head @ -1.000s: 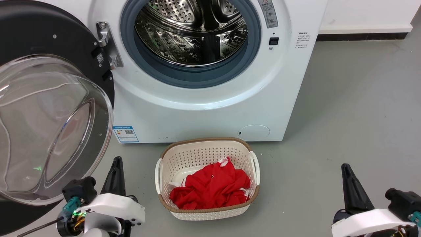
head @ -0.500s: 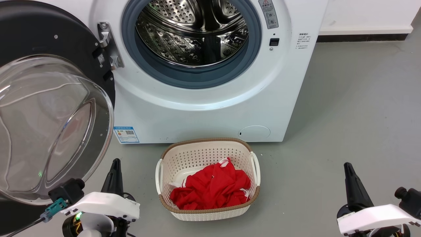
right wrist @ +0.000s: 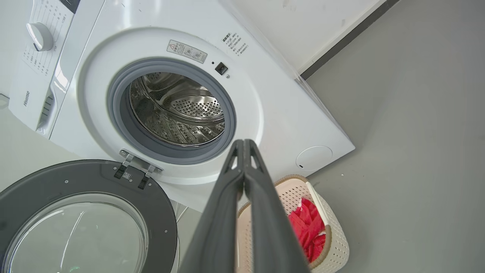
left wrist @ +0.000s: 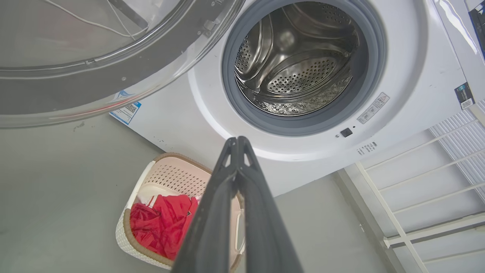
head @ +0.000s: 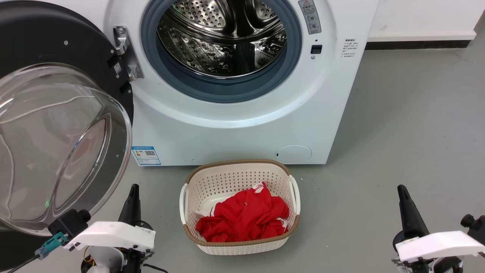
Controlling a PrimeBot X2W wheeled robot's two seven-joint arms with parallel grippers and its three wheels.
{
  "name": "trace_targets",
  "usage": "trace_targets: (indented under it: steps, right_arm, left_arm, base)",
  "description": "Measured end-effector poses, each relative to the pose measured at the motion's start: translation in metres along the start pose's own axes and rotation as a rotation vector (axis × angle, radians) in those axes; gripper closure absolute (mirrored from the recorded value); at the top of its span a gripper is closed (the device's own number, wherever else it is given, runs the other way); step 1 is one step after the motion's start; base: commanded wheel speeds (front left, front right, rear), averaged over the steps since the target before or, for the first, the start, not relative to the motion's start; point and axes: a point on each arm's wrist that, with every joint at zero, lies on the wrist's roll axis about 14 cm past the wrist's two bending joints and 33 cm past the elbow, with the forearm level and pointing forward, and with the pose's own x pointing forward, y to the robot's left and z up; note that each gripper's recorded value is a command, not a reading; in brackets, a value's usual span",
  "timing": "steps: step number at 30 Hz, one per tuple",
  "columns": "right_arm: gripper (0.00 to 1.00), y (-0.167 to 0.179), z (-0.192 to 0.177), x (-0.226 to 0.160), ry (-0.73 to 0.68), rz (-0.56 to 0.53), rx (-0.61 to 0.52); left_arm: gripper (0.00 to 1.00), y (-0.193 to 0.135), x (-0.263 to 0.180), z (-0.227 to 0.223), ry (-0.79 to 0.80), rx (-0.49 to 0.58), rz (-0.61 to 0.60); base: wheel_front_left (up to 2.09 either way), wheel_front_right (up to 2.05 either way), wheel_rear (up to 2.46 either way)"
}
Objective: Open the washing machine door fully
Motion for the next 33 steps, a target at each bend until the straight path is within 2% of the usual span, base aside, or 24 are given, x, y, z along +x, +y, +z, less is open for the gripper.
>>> trace_targets:
  steps: [33]
  right_arm:
    - [1.00, -0.0002, 0.0055, 0.0102, 0.005, -0.010, 0.378]
  left_arm:
    - [1.00, -0.0005, -0.0017, 0.0040, 0.020, -0.396, -0.019]
  base:
    - [0.00, 0.00, 0.00]
